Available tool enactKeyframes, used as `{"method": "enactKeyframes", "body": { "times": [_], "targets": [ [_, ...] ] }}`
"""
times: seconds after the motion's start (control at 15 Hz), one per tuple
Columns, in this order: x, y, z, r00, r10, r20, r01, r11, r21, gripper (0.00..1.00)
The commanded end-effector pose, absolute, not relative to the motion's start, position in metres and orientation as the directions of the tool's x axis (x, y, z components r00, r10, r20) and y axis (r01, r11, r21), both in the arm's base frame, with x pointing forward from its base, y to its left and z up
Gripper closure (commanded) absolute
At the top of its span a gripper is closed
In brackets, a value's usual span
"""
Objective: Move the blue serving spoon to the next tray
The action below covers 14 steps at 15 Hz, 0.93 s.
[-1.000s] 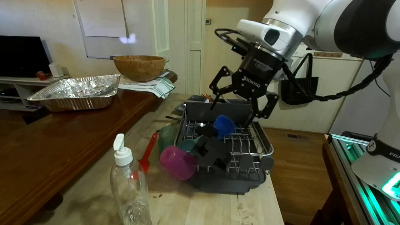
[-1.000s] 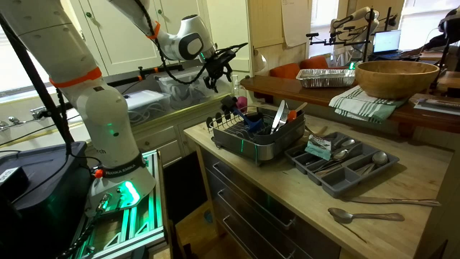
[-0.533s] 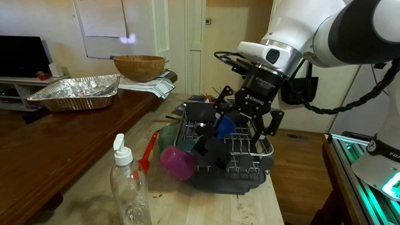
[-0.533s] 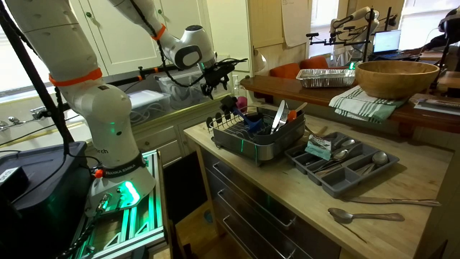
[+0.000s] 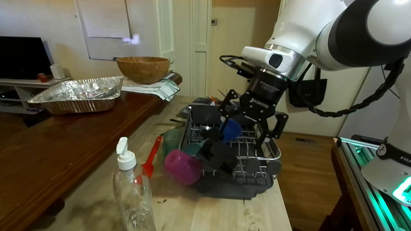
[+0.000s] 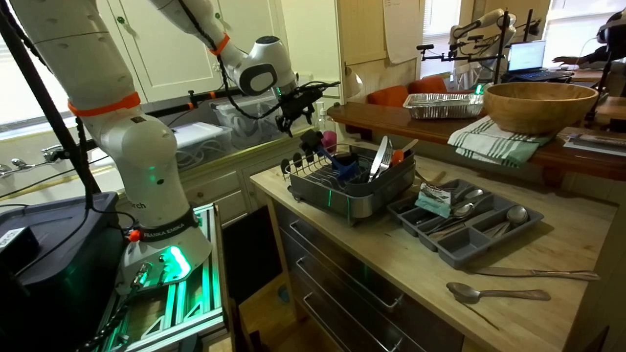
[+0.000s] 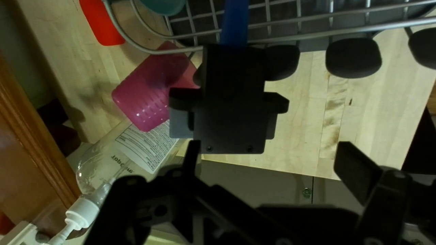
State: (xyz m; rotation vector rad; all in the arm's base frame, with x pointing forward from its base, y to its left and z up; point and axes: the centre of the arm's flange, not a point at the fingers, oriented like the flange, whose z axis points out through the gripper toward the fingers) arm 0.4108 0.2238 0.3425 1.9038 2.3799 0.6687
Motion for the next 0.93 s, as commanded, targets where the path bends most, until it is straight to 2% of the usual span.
{"method": "enactKeyframes", "body": {
  "times": [0.0, 0.33, 0.87],
  "targets": [
    [0.420, 0.227, 0.343, -0.227, 0.937, 0.266, 0.937, 0.135, 0.322, 0.00],
    [0.434, 0.222, 0.341, -0.203, 0.927, 0.314, 0.947, 0.103, 0.305, 0.00],
    [0.438, 0.234, 0.319, -0.250, 0.921, 0.298, 0.964, 0.207, 0.167, 0.00]
  ]
}}
